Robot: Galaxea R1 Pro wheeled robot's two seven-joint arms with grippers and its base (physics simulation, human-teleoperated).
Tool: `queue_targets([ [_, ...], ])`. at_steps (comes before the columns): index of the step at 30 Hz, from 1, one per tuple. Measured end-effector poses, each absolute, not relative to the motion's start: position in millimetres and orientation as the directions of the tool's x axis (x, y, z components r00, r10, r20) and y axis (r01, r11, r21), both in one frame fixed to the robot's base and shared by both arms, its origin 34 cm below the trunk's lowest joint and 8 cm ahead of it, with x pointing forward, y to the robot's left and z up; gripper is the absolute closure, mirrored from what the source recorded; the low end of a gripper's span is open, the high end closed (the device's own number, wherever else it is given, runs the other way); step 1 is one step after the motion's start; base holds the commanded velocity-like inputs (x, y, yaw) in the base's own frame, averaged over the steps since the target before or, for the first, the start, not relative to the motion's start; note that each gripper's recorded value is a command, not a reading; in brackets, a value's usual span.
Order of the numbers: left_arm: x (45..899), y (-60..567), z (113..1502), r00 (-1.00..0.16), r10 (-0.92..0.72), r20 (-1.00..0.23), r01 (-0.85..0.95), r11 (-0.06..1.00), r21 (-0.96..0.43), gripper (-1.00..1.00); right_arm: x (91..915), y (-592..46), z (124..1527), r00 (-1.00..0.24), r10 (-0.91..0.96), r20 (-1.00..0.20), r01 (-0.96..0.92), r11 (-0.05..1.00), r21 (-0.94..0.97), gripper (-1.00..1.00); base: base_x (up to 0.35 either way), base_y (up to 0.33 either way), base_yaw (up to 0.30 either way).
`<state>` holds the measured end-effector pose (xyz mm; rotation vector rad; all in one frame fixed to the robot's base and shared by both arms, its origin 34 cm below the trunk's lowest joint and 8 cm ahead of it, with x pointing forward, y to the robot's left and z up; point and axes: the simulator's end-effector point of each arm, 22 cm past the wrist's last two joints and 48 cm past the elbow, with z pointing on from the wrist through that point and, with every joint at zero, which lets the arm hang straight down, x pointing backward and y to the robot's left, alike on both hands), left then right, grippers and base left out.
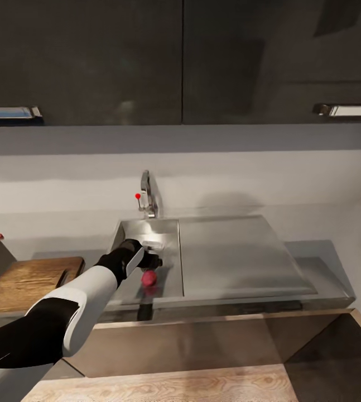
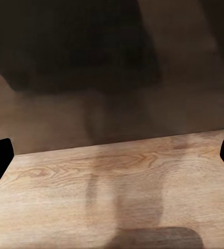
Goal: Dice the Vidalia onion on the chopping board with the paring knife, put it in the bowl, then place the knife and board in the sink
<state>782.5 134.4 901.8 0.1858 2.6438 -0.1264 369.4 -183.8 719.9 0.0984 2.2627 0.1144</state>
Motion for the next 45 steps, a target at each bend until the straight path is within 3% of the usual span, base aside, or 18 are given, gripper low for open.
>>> queue_targets([
  [45,771,138,844,-0.900,0.105,-0.424,0.145,0.988,-0.062,-1.00,349,-184,702,-0.691,0.110,-0.715,0.040,0.993,0.113,-1.00,0.000,0.000,0.000],
])
